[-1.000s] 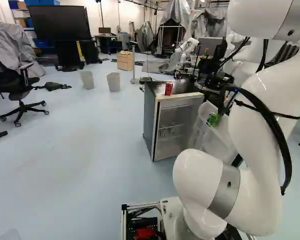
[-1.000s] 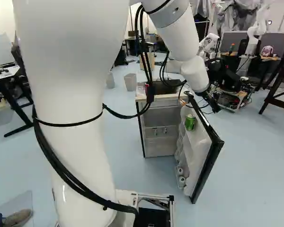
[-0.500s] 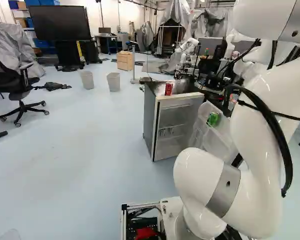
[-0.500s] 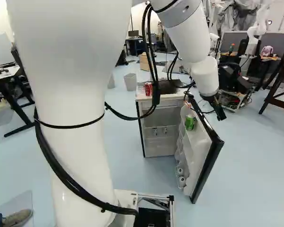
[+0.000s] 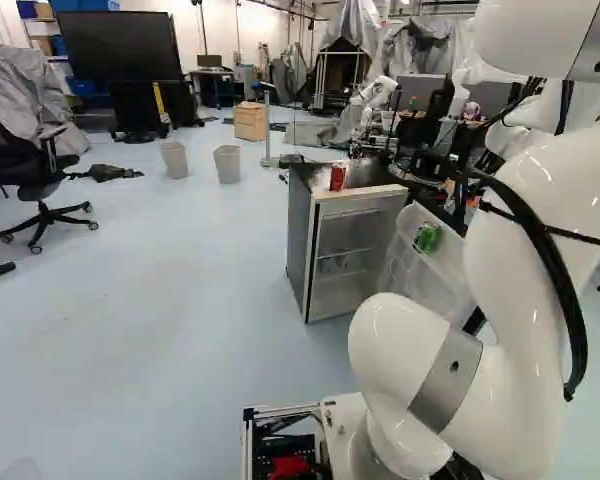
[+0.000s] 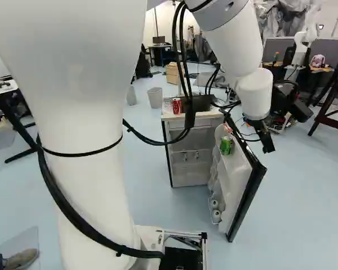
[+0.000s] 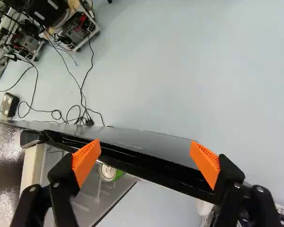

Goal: Grab a drink from the fridge

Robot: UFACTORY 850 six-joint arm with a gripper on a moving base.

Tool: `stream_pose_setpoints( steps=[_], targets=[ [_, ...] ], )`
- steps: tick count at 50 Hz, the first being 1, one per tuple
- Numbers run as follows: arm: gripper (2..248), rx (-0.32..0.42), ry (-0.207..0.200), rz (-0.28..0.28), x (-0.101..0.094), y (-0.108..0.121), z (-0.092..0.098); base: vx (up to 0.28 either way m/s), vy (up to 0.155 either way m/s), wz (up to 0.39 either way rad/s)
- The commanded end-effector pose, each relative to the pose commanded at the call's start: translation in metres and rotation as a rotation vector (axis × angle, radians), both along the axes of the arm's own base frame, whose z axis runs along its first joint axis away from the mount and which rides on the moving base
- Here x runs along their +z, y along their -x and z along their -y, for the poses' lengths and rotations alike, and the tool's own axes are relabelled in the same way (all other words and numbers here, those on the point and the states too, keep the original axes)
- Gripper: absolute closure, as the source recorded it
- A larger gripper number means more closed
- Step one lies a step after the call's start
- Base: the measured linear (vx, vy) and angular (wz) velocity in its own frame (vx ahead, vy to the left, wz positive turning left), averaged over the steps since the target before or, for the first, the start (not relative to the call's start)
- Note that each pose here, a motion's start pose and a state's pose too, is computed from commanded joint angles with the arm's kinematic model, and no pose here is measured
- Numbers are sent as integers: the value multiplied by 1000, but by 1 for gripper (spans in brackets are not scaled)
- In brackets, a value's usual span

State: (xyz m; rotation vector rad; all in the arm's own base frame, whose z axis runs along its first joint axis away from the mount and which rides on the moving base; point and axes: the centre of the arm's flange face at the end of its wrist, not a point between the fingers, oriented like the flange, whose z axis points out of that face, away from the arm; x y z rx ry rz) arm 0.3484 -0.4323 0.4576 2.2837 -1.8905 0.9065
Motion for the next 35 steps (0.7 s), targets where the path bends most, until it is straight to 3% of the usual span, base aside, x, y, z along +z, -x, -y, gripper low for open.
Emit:
stream_pose_setpoints(
  steps=[35],
  targets=[
    [3,-5,-55,-42,-44,-10,17,0,0,0]
  ],
)
